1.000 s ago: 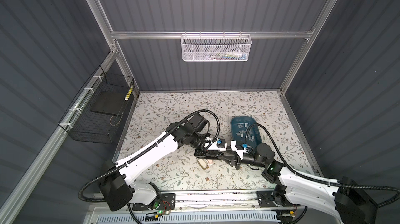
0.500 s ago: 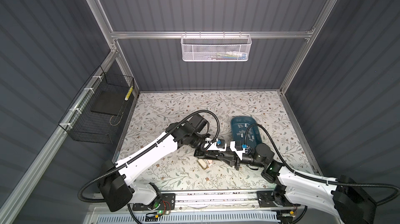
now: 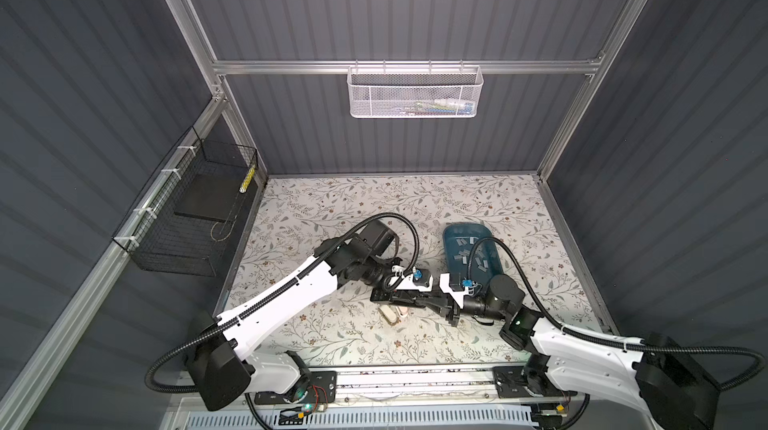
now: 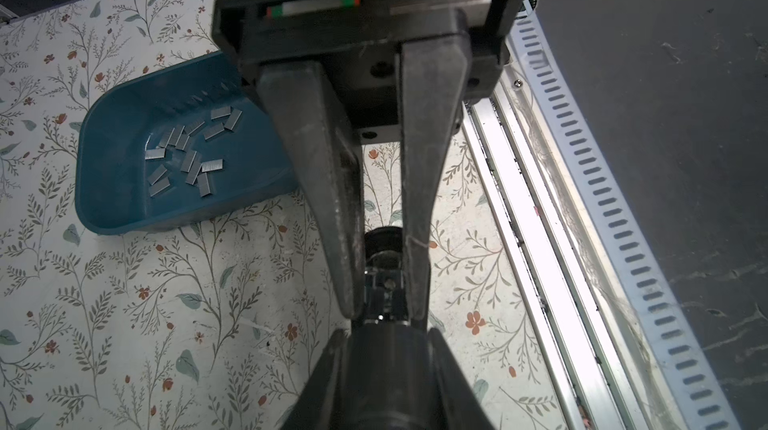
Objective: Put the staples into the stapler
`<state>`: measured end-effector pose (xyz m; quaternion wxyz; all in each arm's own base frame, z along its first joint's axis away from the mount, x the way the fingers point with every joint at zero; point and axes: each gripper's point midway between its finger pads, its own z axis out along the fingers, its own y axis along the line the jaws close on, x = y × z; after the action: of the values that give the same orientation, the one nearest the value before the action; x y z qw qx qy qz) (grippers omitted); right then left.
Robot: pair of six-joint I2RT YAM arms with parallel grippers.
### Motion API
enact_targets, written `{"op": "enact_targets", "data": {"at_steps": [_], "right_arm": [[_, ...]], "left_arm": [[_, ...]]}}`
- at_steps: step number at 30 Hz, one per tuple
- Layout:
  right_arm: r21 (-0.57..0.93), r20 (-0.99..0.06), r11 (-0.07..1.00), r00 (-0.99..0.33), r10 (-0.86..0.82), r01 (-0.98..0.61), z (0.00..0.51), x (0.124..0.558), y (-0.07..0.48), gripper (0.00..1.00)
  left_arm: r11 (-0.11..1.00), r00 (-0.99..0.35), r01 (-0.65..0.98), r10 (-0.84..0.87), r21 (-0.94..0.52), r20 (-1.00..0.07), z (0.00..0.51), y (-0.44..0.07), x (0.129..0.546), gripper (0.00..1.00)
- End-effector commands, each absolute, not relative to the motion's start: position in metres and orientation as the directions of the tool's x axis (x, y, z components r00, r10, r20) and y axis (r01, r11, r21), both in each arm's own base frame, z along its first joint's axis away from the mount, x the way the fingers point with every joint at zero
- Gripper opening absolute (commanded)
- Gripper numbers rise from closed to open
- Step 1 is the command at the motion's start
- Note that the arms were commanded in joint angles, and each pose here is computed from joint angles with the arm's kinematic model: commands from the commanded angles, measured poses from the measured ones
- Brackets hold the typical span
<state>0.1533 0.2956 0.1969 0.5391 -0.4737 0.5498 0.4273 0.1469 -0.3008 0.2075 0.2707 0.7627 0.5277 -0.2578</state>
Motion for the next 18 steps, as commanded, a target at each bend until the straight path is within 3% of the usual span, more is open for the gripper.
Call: {"op": "enact_targets", "data": {"at_steps": [1,18], "right_arm": [[-0.053,-0.989,0.242,0.018,-0.144,-0.969,0.177,0.168,0.295,0.19],[-0.086,-0.977,0.236,0.036,-0.208,-0.968,0.156,0.164,0.288,0.11]], "left_arm": [[-0.351,0.359,0.917,0.527,0.188,-0.770,0.242,-0.310,0.127,0.00],[-0.330,0.398,0.907,0.462,0.263,-0.792,0.261,-0.299,0.125,0.00]]}}
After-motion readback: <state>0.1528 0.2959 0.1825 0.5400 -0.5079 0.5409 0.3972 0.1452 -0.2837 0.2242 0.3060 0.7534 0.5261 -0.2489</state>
